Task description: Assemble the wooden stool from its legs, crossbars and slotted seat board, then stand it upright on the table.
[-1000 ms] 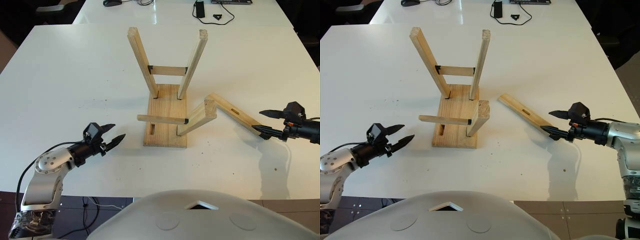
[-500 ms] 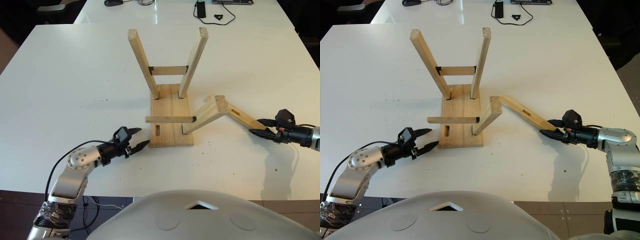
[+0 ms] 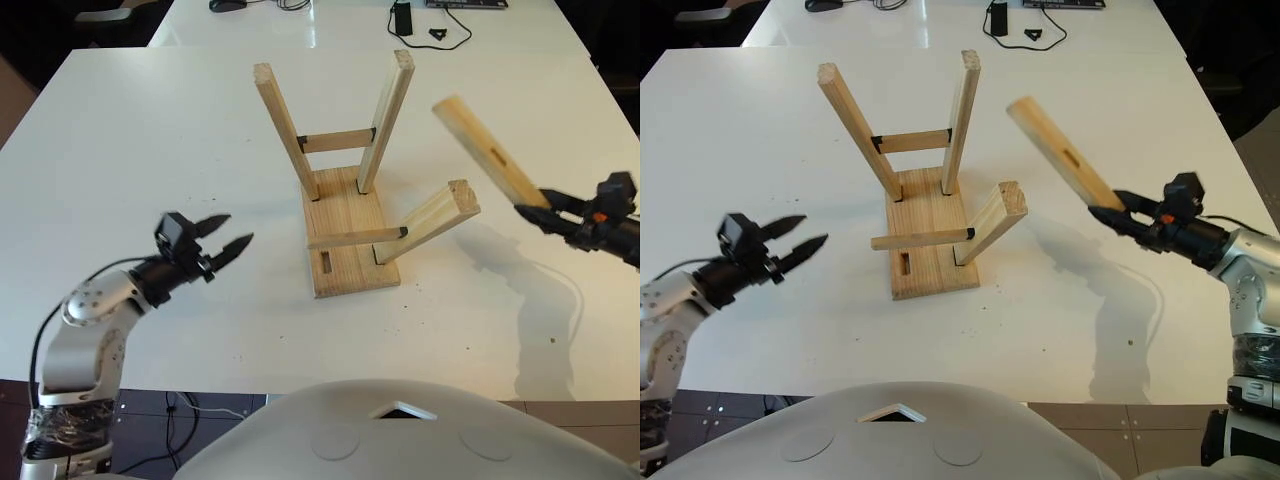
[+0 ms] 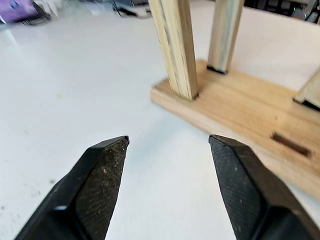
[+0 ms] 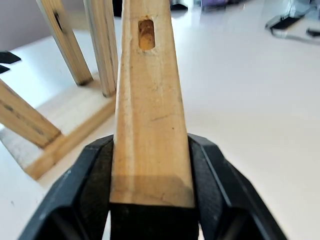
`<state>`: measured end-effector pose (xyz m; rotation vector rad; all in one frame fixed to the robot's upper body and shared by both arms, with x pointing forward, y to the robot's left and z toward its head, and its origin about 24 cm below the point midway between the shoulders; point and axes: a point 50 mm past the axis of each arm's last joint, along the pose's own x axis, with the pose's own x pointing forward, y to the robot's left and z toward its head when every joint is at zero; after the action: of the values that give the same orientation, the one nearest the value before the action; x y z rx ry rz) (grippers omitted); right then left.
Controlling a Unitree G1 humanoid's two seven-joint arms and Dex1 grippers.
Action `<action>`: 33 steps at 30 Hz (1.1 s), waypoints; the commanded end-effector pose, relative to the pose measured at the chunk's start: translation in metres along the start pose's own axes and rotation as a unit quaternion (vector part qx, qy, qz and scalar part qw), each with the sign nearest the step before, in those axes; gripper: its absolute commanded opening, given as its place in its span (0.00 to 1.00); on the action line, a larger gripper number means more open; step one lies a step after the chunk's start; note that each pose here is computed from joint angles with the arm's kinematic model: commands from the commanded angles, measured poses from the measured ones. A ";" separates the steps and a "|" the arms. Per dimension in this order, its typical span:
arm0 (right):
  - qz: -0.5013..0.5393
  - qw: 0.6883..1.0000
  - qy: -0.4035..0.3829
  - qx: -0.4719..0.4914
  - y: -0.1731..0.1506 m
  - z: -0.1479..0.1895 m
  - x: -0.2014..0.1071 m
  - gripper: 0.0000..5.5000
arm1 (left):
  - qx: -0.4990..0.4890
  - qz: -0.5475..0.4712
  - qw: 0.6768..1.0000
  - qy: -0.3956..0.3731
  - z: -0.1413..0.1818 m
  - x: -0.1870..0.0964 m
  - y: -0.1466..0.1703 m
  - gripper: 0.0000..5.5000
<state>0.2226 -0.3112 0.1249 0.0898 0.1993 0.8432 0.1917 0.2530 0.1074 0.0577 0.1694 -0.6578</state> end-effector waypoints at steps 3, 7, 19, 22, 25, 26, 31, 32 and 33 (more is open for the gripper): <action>0.153 0.973 -0.165 -0.044 0.052 0.091 0.024 0.37 | 0.055 -0.100 0.980 -0.161 0.103 0.025 -0.033 0.54; 0.260 0.948 -0.175 -0.051 0.086 0.110 0.040 0.37 | 0.055 -0.172 0.962 -0.205 0.132 0.043 -0.063 0.54; 0.366 0.923 -0.118 -0.035 0.109 0.106 0.057 0.37 | -0.027 -0.333 0.903 -0.272 0.163 0.043 -0.100 0.54; 0.374 0.921 -0.105 -0.030 0.109 0.101 0.060 0.37 | -0.044 -0.358 0.886 -0.290 0.170 0.042 -0.106 0.54; 0.381 0.918 -0.103 -0.028 0.111 0.100 0.061 0.37 | -0.054 -0.372 0.878 -0.297 0.174 0.042 -0.110 0.54; 0.384 0.917 -0.102 -0.027 0.111 0.099 0.062 0.37 | -0.056 -0.376 0.876 -0.298 0.175 0.043 -0.111 0.54; 0.394 0.914 -0.092 -0.026 0.112 0.094 0.070 0.37 | -0.053 -0.393 0.871 -0.291 0.175 0.047 -0.118 0.54; 0.397 0.913 -0.092 -0.025 0.112 0.094 0.072 0.37 | -0.050 -0.396 0.871 -0.288 0.174 0.049 -0.118 0.54; 0.399 0.912 -0.091 -0.025 0.112 0.094 0.073 0.37 | -0.048 -0.399 0.870 -0.286 0.174 0.050 -0.119 0.54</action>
<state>0.2055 -0.1858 0.2202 0.2345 -0.0264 1.6341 0.1821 0.1146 0.2694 -0.3521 -0.3822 -1.4391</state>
